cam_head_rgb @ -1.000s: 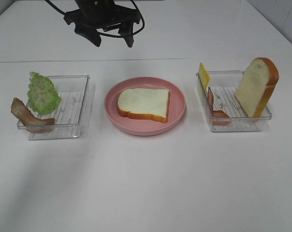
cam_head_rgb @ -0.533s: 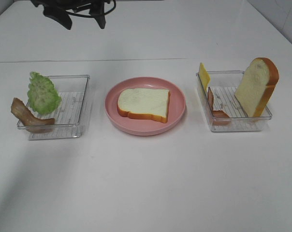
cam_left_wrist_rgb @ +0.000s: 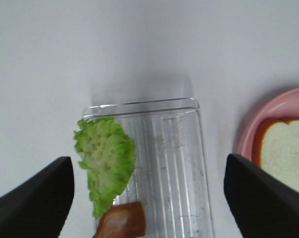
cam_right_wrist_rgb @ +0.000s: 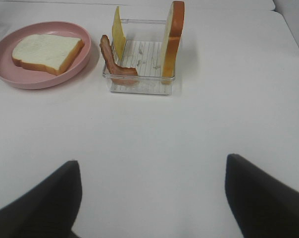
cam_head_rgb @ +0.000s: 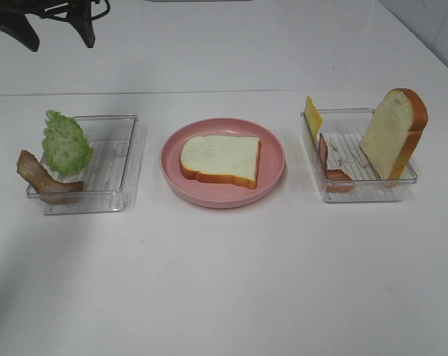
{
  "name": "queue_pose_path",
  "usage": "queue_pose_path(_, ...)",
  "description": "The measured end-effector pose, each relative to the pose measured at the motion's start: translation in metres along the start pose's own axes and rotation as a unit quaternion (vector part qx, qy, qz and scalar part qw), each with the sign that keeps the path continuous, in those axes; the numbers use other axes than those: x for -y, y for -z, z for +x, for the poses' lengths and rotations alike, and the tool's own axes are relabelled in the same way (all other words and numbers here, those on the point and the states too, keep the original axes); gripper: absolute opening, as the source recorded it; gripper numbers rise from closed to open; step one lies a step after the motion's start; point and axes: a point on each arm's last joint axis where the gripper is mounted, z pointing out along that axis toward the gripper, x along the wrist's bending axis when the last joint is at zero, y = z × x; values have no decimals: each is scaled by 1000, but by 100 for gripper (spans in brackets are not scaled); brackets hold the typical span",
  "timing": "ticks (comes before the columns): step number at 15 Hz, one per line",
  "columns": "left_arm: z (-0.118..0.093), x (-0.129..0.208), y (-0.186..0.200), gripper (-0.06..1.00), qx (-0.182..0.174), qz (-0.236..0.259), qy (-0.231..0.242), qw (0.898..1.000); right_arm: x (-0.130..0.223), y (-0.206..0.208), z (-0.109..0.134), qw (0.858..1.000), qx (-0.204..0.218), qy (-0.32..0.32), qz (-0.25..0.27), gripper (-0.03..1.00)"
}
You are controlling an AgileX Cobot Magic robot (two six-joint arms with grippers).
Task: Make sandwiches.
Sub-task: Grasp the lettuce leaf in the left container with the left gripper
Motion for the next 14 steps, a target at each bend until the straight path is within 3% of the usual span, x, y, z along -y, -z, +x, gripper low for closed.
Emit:
queue_pose_path(5, 17, 11, -23, 78, -48, 38, -8, 998, 0, 0, 0, 1000, 0, 0, 0, 75)
queue_pose_path(9, 23, 22, -71, 76, -62, 91, -10, 994, 0, 0, 0, 1000, 0, 0, 0, 75)
queue_pose_path(14, 26, 31, -102, 76, -67, 124, -9, 990, 0, 0, 0, 1000, 0, 0, 0, 75)
